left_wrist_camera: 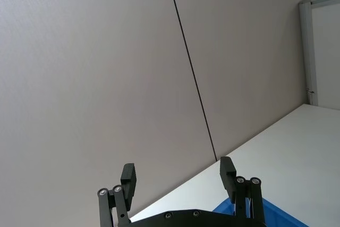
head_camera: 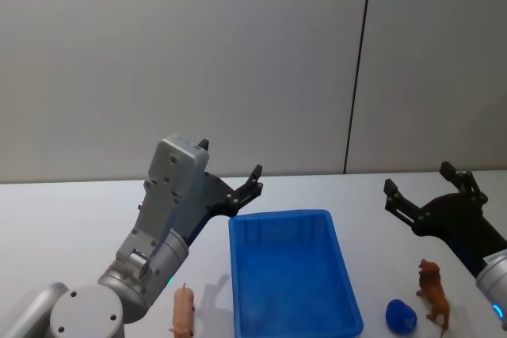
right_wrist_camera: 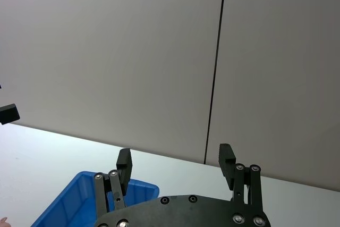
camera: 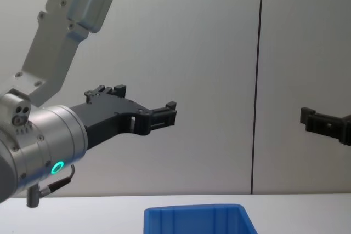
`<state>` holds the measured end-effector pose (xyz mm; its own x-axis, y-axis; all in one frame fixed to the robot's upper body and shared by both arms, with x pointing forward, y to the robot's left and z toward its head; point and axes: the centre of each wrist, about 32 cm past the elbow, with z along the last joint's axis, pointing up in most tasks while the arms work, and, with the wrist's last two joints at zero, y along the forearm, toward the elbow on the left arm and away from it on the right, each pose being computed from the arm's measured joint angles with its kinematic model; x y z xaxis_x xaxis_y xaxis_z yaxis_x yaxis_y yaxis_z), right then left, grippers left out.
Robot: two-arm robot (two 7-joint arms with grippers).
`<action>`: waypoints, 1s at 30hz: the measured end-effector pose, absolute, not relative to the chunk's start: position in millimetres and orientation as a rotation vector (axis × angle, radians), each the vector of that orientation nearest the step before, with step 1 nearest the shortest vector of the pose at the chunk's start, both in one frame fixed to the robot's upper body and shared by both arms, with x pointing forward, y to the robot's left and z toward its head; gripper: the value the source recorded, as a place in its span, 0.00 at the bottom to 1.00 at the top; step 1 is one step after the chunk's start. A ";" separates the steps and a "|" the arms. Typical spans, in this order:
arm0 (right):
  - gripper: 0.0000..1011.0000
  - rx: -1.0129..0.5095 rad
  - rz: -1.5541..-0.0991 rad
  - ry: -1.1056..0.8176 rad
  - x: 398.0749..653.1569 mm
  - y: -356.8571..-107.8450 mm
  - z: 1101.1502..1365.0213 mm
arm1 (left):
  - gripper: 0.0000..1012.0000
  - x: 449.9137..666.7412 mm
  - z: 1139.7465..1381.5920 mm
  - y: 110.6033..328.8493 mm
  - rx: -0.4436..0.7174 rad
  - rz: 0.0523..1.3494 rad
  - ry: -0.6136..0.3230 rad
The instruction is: Pick up the two dolls from the table and place them into the box.
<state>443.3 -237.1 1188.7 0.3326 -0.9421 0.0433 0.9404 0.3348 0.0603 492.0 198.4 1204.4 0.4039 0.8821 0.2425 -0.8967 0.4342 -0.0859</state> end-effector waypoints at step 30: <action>0.99 -0.055 -1.267 -0.011 454.1 -256.6 1181.3 | 0.99 492.0 1204.4 198.4 0.061 1.124 -0.268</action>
<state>454.1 -256.6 1181.3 0.2993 -0.9534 0.0388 0.9539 0.2980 -0.0358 492.0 198.4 1204.4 0.4039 0.8821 0.2424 -0.8967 0.4342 -0.0859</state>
